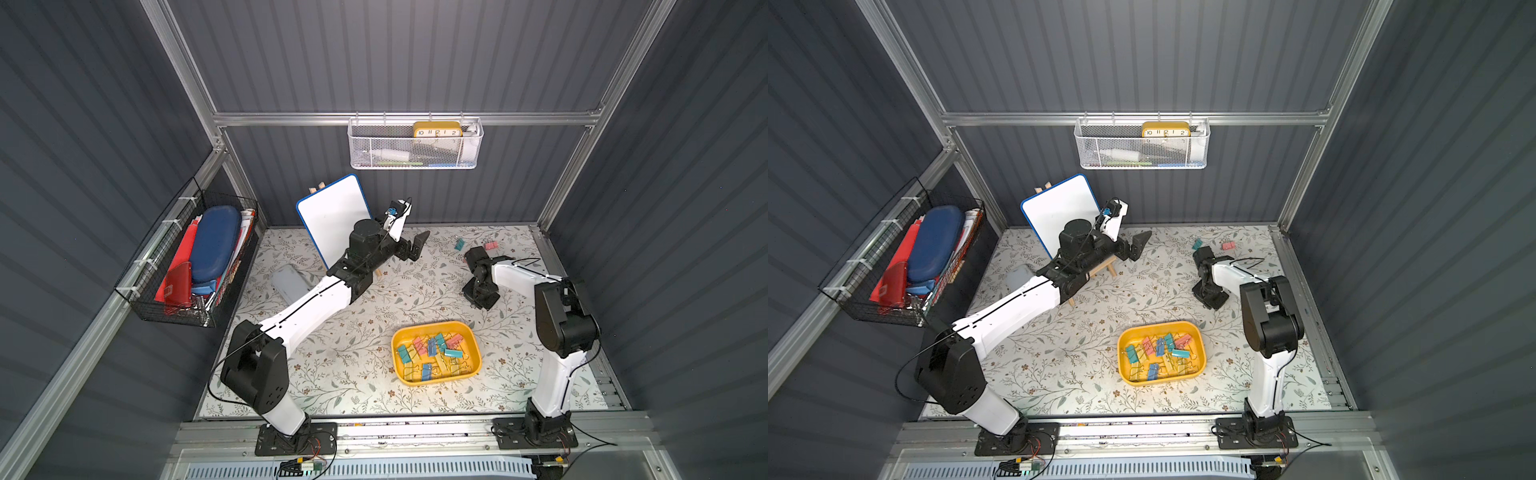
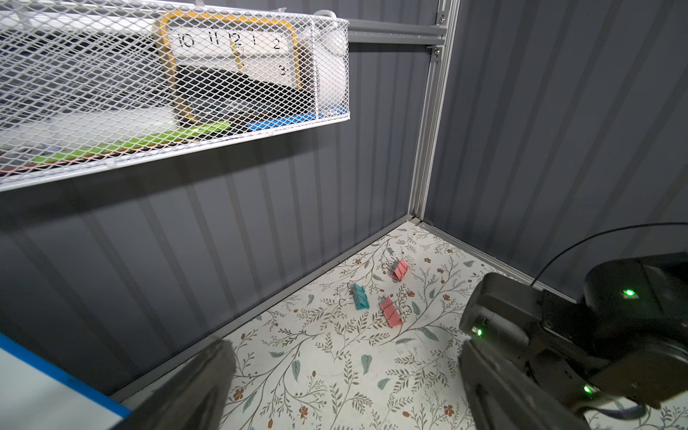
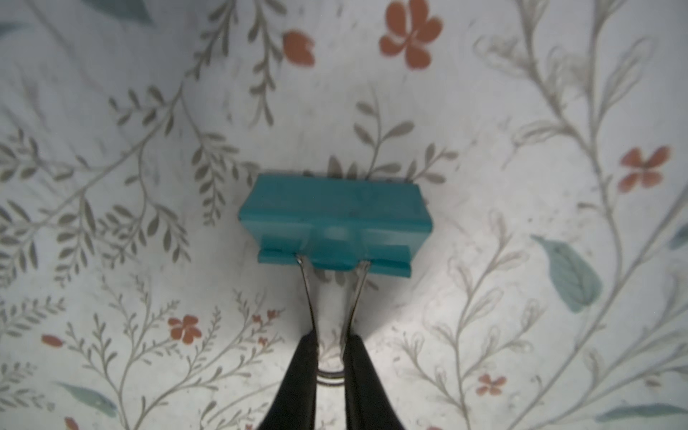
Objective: Put the binder clips in the storage box
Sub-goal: Pick up the binder clip at the center of the board.
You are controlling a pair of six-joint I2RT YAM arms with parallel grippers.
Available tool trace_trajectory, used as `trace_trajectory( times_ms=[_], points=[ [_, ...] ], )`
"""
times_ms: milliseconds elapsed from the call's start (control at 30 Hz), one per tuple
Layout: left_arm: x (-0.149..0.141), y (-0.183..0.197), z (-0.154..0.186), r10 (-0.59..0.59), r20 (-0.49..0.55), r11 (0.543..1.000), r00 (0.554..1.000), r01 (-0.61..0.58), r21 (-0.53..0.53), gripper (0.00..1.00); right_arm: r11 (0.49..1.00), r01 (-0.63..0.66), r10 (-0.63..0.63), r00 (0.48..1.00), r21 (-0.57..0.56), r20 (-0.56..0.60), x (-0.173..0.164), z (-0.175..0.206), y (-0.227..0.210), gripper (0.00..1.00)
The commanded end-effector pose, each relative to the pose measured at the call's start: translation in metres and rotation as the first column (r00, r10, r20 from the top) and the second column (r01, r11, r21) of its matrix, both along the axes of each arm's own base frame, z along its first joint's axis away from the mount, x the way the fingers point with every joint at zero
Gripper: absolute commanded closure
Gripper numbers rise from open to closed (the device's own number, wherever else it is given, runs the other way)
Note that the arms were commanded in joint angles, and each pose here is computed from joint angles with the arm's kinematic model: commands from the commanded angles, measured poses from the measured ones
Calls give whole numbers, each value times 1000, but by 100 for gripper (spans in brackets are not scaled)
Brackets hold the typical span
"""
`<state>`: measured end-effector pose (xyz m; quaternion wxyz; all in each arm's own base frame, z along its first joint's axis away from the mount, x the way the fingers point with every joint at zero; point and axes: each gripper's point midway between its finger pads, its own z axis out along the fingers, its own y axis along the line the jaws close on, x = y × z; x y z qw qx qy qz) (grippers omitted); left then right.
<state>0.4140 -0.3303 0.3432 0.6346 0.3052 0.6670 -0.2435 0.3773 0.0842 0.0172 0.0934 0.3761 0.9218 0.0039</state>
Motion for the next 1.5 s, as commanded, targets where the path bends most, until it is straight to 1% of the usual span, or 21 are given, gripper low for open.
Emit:
trace_trajectory(
  times_ms=[0,67,100,133,167,233,267,333,433,533,600,667,800,867,1000,1033,1067,1167,1267,1367,1467],
  points=[
    [-5,2,13,-1,19,1000,1000,1,-26,1,996,-84,84,996,-4,-34,-19,0,23,82],
    [-4,2,12,-2,16,1000,1000,2,-24,1,992,-123,123,992,-11,-15,-17,8,33,81],
    [-4,2,12,-2,15,1000,1000,2,-25,1,990,-136,136,991,-29,-4,-14,14,35,77],
    [-4,2,12,-2,16,1000,1000,3,-25,1,989,-139,140,990,-49,3,-12,21,33,70],
    [-4,2,11,-2,16,1000,1000,2,-24,1,988,-132,134,991,-85,18,-7,29,27,60],
    [-4,2,12,-1,17,1000,1000,2,-26,1,982,-116,125,991,-150,51,-1,43,17,47],
    [-4,2,12,-2,17,1000,1000,2,-25,1,977,-105,119,991,-185,66,3,49,10,41],
    [-5,2,12,-4,17,1000,1000,5,-24,1,972,-91,112,990,-219,83,9,53,1,33],
    [-5,2,13,-4,19,1000,1000,5,-26,1,972,-103,123,989,-210,84,22,47,0,26],
    [-5,1,11,-6,17,1000,1000,7,-25,1,969,-124,139,989,-213,56,28,36,2,20],
    [-4,2,13,-4,19,1000,1000,5,-25,1,971,-129,141,989,-199,44,30,25,4,18],
    [-4,2,13,-1,20,1000,1000,1,-26,1,975,-134,142,989,-177,37,29,17,8,18],
    [-5,2,13,-4,19,1000,1000,5,-26,1,979,-147,152,988,-140,27,28,6,14,25],
    [-4,1,12,-5,20,1000,1000,5,-26,1,979,-146,151,988,-142,22,27,3,13,33],
    [-4,1,11,-6,17,1000,1000,6,-24,1,978,-148,152,988,-144,16,22,4,11,59],
    [-4,1,12,-3,18,1000,1000,4,-24,1,978,-146,151,988,-151,24,21,9,9,66],
    [-4,2,11,-1,17,1000,1000,2,-25,1,977,-143,150,988,-157,34,20,15,7,68],
    [-3,2,10,0,16,1000,1000,1,-23,1,976,-138,155,983,-170,94,19,45,3,69],
    [-3,1,10,-3,14,1000,1000,4,-23,1,981,-138,160,975,-139,156,9,85,4,71],
    [-4,2,11,-2,17,1000,1000,3,-27,1,989,-139,149,958,-60,244,-15,129,10,73],
    [-3,3,10,7,17,1000,1000,-7,-25,1,983,-172,143,936,64,320,-49,152,31,76]
  ],
)
